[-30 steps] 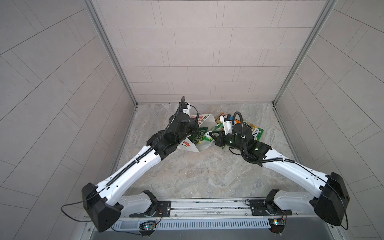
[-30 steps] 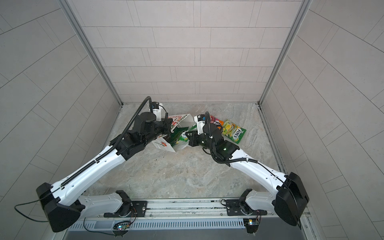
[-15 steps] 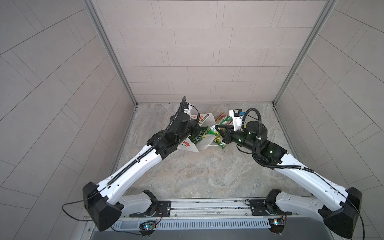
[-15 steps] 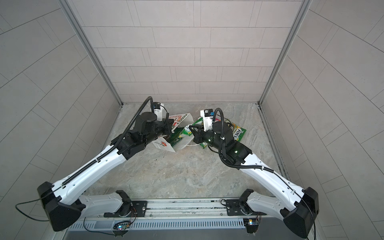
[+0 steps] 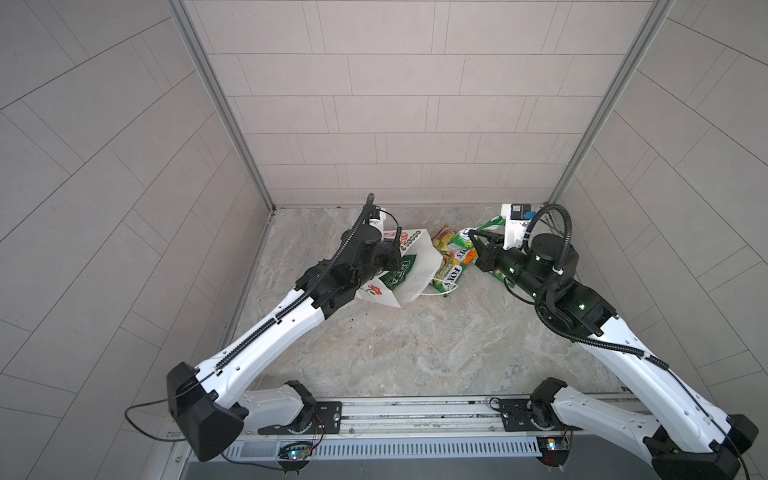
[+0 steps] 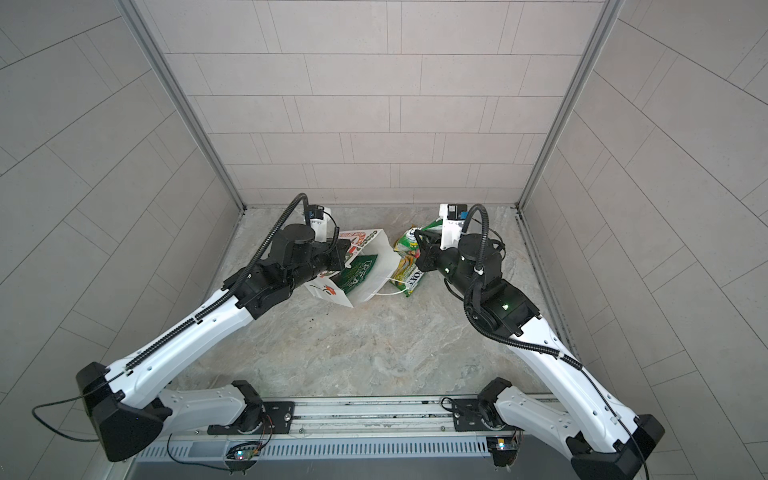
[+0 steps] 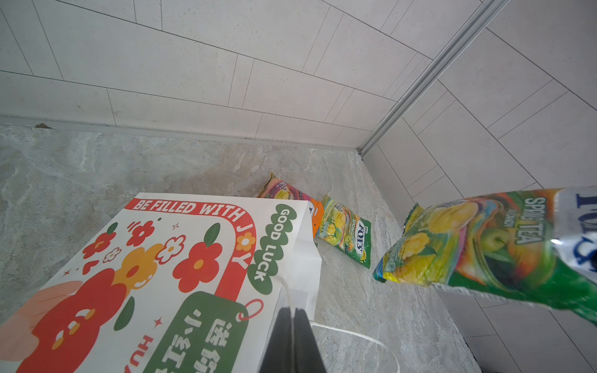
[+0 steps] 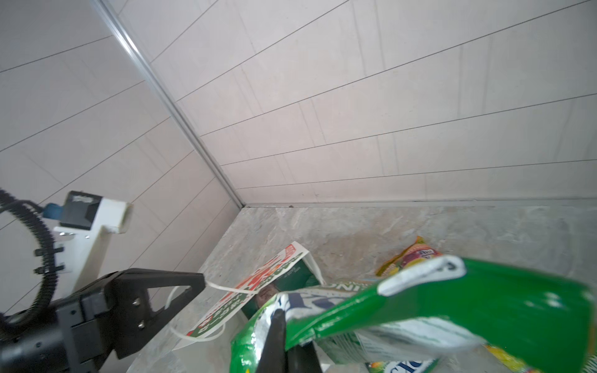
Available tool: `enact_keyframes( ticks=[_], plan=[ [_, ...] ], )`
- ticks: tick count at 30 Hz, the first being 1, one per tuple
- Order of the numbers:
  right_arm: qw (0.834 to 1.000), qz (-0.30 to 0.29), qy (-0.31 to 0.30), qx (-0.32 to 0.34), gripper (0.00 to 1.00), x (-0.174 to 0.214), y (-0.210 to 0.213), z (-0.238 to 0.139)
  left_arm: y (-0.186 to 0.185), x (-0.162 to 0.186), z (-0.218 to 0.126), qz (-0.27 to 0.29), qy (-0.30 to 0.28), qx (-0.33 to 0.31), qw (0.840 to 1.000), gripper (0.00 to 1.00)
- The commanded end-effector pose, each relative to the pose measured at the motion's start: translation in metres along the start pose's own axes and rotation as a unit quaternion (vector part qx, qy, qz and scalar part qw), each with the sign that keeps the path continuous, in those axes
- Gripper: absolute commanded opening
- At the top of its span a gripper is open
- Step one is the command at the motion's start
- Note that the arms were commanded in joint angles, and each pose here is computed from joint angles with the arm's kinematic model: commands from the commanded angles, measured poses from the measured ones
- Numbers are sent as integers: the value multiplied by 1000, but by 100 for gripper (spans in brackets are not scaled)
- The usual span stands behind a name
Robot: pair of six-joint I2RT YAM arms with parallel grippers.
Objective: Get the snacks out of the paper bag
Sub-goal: 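Pull the green FOX'S packet up out of the bag with the right gripper, then lower the green packet beside the other packets and open the right gripper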
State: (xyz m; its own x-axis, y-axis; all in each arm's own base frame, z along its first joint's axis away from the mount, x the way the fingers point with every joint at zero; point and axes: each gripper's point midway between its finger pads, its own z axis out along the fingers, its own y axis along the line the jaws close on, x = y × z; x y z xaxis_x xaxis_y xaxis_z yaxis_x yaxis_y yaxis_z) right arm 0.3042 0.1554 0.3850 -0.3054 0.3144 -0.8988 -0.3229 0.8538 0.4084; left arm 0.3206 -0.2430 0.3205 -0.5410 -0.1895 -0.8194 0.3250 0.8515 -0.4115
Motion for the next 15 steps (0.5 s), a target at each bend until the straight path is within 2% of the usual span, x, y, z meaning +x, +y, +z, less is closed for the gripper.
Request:
enact_keyframes(
  ticks=[1, 7, 15],
  plan=[
    [998, -9, 1, 57, 0, -2, -34, -10, -4, 2, -3, 12, 1, 11, 1000, 0],
    [992, 15, 58, 111, 0, 34, -93, -9, -4, 0, -8, 19, -4, 15, 1000, 0],
    [982, 31, 139, 124, 0, 93, -128, -2, -4, -1, -13, 23, -9, 17, 1000, 0]
  ],
)
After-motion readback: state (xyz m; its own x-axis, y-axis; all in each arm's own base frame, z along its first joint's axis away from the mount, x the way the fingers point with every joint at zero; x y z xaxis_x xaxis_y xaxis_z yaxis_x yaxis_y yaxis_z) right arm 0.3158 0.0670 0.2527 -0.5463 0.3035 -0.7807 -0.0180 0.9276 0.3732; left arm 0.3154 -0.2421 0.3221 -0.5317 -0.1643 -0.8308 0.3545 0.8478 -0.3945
